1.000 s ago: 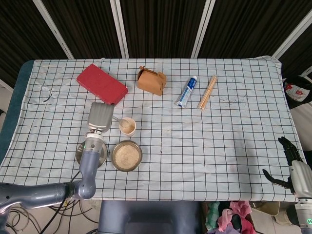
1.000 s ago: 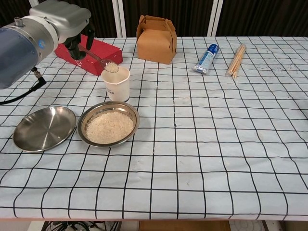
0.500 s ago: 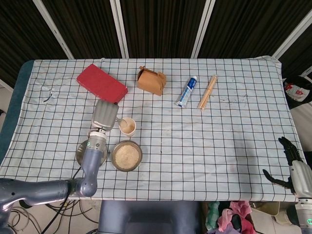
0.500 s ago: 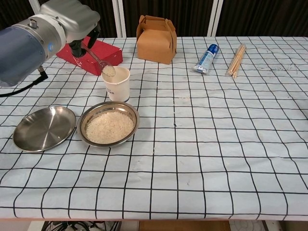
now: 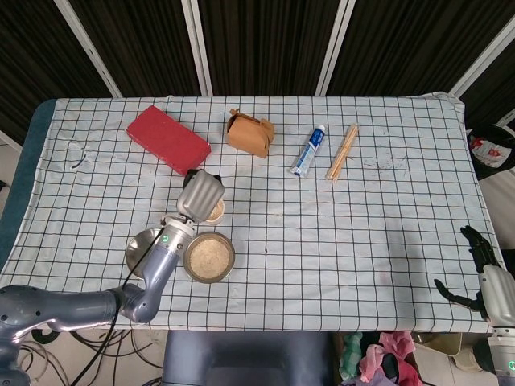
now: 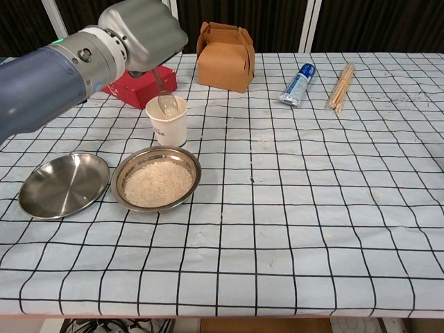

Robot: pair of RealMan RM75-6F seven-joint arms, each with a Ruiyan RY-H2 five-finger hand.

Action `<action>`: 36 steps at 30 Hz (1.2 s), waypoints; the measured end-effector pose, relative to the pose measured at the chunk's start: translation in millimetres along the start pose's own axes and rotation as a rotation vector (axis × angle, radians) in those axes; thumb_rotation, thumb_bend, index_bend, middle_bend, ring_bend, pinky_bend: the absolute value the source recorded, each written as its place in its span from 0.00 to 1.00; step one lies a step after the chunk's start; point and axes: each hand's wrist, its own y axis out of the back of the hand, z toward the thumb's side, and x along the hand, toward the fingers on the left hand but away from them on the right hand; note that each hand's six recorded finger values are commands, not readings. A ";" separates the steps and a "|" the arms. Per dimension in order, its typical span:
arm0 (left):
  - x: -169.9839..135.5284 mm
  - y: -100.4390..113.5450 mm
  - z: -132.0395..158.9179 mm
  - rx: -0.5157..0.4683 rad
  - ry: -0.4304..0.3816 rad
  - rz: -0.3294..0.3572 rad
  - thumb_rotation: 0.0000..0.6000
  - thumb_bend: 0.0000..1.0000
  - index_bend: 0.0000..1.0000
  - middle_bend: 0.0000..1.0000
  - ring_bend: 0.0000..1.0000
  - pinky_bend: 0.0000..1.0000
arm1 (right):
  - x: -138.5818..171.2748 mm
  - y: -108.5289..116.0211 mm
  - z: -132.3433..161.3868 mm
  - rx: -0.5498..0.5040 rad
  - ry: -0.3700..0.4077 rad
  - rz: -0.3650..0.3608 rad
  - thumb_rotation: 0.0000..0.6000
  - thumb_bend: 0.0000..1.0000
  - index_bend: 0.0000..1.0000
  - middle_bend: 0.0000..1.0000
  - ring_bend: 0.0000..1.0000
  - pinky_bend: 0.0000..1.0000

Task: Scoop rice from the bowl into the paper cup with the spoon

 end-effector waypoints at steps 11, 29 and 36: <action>-5.2 17.5 20.0 0.284 -0.168 0.222 1.00 0.50 0.82 1.00 1.00 1.00 | -0.1 -0.3 0.2 -0.004 0.000 0.003 1.00 0.20 0.00 0.00 0.00 0.18; -11.3 17.5 -8.5 0.070 -0.038 0.131 1.00 0.50 0.81 1.00 1.00 1.00 | 0.4 0.5 0.3 -0.006 0.001 -0.001 1.00 0.20 0.00 0.00 0.00 0.18; -36.0 1.1 -35.5 -0.317 0.093 -0.015 1.00 0.49 0.81 1.00 1.00 1.00 | 0.4 -0.8 0.6 -0.002 0.003 0.004 1.00 0.20 0.00 0.00 0.00 0.18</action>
